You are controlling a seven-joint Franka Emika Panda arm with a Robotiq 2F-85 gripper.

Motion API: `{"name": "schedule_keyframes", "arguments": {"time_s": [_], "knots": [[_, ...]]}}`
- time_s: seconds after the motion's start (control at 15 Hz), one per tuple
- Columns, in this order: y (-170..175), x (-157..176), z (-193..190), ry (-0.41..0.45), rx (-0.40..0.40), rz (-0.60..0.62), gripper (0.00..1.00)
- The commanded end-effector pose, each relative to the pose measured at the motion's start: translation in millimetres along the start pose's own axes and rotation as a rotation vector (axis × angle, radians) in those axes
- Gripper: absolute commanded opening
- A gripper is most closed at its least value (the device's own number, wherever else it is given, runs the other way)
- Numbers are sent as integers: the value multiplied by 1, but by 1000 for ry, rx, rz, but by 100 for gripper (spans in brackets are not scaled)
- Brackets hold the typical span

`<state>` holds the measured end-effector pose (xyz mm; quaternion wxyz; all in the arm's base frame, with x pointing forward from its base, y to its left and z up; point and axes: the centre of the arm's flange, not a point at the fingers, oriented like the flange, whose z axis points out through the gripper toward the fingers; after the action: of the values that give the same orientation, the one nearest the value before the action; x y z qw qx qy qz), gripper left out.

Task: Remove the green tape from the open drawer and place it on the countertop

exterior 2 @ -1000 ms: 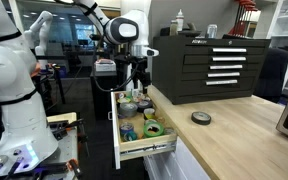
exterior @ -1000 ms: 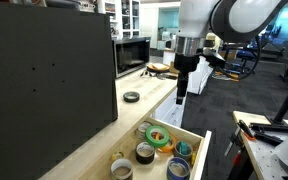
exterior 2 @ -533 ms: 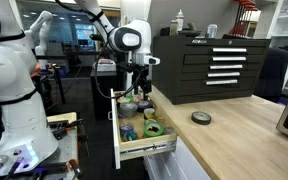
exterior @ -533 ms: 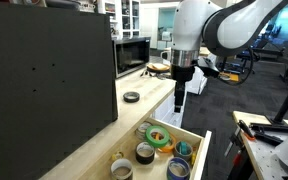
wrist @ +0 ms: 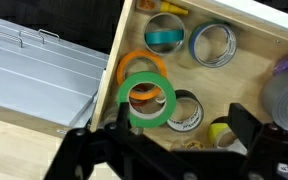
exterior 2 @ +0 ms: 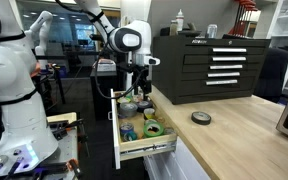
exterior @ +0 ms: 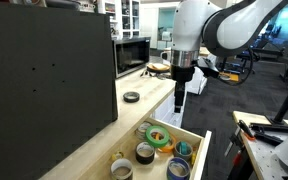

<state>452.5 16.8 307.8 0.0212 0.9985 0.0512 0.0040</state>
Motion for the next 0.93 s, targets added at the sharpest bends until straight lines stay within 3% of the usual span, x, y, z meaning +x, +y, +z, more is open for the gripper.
{"name": "schedule_keyframes", "arguments": {"time_s": [0.0,0.87], "knots": [[0,0,0,0,0,0,100],[3,12,22,1,2,-25,100]]}}
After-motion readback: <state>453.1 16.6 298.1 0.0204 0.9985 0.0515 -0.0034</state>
